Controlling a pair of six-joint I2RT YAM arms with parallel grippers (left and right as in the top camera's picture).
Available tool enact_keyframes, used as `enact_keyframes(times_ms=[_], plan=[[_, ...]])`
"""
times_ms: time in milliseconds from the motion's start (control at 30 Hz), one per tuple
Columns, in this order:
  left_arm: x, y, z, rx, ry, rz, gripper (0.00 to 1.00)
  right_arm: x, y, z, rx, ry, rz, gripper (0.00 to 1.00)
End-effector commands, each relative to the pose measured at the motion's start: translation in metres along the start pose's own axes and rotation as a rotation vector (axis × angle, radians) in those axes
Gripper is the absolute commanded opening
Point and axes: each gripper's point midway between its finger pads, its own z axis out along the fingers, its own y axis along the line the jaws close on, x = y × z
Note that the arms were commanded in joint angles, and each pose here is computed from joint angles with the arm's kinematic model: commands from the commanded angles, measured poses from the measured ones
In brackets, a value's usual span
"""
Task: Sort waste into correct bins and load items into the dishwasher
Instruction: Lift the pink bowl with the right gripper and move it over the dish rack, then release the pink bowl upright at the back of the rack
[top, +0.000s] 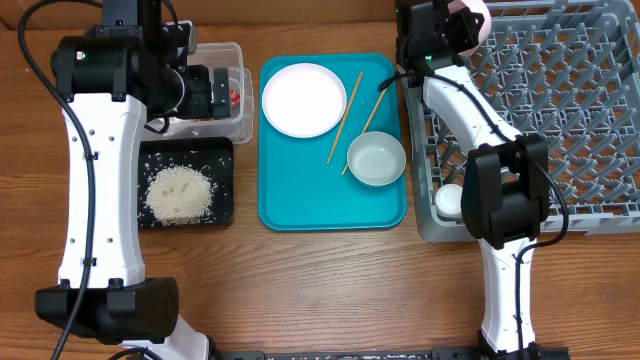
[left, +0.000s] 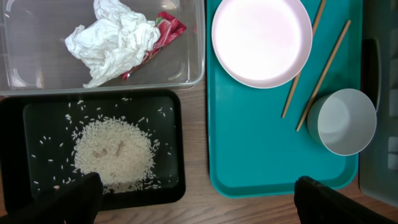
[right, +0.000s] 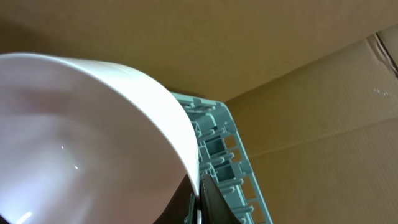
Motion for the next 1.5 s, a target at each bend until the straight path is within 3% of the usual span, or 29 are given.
enact_keyframes(times_ms=[0,267,533,633,700,733,933,1133,1300,1467], plan=[[-0.005,0.0,-0.013,-0.004,-0.044,-0.007,1.0,0.001,-0.002,-0.005,-0.001,0.008,0.013,0.04],[-0.005,0.0,-0.013,-0.004,-0.044,-0.007,1.0,0.003,0.016,-0.029,-0.037,0.005,-0.087,0.05],[-0.005,0.0,-0.013,-0.004,-0.044,-0.007,1.0,-0.007,0.024,-0.061,-0.011,-0.029,-0.102,0.38],[-0.005,0.0,-0.013,-0.004,-0.044,-0.007,1.0,-0.013,0.029,-0.072,-0.018,-0.052,-0.095,0.7],[-0.005,0.0,-0.013,-0.004,-0.044,-0.007,1.0,-0.019,0.031,-0.081,-0.025,-0.074,-0.074,0.98],[-0.005,0.0,-0.013,-0.004,-0.044,-0.007,1.0,-0.023,0.033,-0.085,-0.031,-0.086,-0.066,1.0],[-0.005,0.0,-0.013,-0.004,-0.044,-0.007,1.0,-0.053,0.036,-0.126,-0.163,-0.193,0.041,1.0],[-0.005,0.0,-0.013,-0.004,-0.044,-0.007,1.0,-0.07,0.018,-0.173,-0.496,-0.225,0.246,1.0],[-0.005,0.0,-0.013,-0.004,-0.044,-0.007,1.0,-0.028,0.011,-0.215,-0.832,-0.003,0.352,1.0],[-0.005,0.0,-0.013,-0.004,-0.044,-0.007,1.0,0.038,0.032,-0.265,-1.14,0.333,0.278,0.98]])
